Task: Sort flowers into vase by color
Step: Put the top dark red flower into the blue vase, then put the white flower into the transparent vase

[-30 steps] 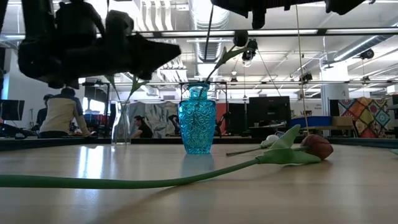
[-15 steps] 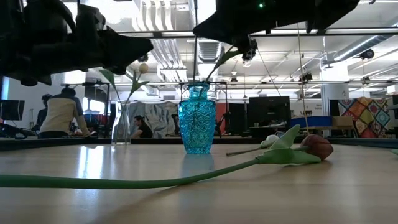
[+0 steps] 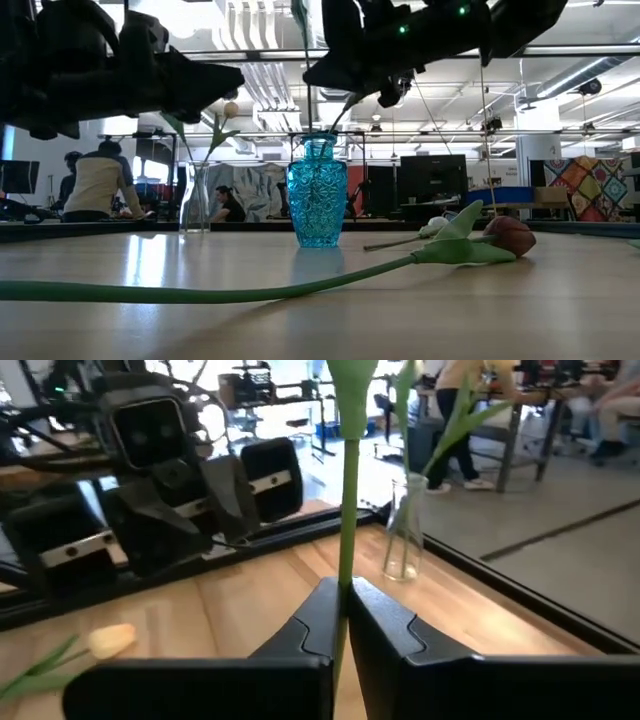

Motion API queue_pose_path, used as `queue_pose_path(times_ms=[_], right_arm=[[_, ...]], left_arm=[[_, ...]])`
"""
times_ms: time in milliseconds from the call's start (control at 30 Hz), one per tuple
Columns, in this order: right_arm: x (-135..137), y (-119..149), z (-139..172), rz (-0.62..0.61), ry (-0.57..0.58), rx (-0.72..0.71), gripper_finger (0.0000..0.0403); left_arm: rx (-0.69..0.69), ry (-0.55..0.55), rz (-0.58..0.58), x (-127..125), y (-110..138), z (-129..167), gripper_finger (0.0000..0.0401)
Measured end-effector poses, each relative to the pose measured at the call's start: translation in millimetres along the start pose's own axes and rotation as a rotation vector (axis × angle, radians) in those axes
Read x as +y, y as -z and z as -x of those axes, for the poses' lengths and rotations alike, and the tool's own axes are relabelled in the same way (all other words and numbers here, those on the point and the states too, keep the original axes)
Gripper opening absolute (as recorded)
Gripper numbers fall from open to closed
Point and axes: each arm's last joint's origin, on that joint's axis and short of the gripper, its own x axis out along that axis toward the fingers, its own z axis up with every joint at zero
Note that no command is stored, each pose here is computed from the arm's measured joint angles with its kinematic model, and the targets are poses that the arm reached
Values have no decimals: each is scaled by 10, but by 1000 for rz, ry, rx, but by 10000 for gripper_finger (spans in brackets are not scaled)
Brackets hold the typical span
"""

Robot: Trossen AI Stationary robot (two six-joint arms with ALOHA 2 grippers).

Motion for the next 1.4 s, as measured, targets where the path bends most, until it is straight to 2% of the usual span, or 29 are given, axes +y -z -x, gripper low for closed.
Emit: queue_pose_path(times_ms=[133,467,667,867,1067,1300,1400], right_arm=[[-7,13,-3,11,27,18,44],[-48,-53,75,8,38,80,155],[-80,-163,163,20,37,100,183],[3,-302,380,119,-18,124,175],[134,-437,774,162,-81,183,136],[186,-292,1167,177,-47,382,90],[154,-179,1233,157,12,470,79]], left_arm=[[3,0,7,0,2,-2,82],[3,0,7,-1,3,-3,82],[4,0,7,-1,4,-3,82],[10,1,7,-1,11,2,82],[9,1,0,0,11,9,82],[8,1,0,0,11,9,82],[8,2,0,-1,10,9,82]])
